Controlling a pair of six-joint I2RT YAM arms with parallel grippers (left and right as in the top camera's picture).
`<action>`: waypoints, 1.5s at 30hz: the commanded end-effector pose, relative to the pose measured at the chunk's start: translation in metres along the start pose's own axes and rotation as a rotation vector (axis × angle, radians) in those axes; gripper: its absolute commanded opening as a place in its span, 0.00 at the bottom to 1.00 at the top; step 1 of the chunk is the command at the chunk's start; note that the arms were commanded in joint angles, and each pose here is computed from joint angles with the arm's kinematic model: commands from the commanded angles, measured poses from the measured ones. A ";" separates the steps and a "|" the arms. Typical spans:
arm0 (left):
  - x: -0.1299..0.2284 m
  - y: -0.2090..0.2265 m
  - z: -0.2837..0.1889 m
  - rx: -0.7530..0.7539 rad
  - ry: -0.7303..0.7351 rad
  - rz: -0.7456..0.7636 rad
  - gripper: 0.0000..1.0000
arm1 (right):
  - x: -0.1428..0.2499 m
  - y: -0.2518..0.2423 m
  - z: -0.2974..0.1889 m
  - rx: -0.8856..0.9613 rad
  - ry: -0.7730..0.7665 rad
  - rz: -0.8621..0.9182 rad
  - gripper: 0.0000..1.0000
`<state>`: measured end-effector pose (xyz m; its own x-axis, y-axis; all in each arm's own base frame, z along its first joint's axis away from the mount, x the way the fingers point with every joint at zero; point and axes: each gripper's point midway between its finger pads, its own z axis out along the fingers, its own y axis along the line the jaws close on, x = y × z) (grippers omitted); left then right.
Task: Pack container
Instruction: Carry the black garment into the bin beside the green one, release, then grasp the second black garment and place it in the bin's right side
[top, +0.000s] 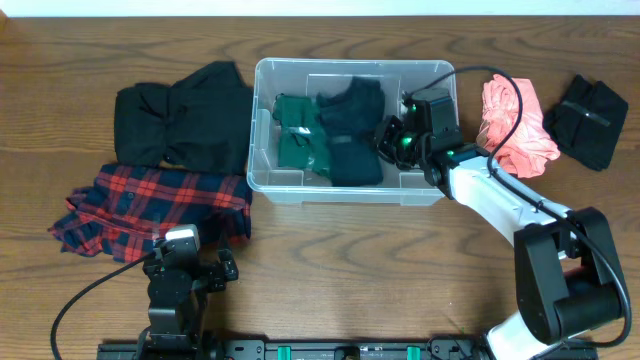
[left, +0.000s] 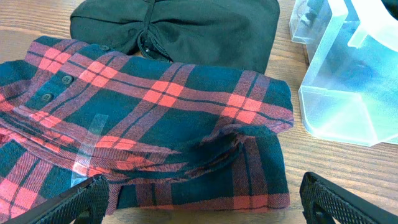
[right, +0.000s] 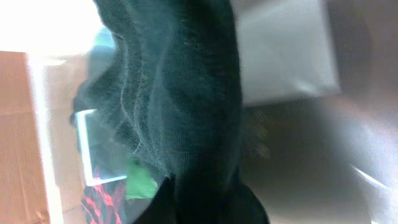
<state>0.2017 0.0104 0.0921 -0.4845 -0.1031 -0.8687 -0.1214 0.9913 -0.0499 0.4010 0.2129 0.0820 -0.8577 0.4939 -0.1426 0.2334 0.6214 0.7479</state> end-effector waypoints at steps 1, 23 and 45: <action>0.003 0.002 0.002 -0.009 0.002 0.012 0.98 | -0.004 -0.010 0.000 0.040 -0.018 0.106 0.36; 0.003 0.002 0.002 -0.009 0.002 0.012 0.98 | -0.123 -0.076 -0.289 0.329 -0.616 -0.187 0.74; 0.003 0.002 0.002 -0.009 0.002 0.012 0.98 | -0.195 -0.341 -0.296 0.303 -0.666 0.329 0.82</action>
<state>0.2016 0.0104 0.0919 -0.4851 -0.1030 -0.8684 -0.1214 0.9914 -0.0498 0.3473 -0.2805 0.0597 -0.2790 0.8634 -0.4204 0.6468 0.4925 0.5824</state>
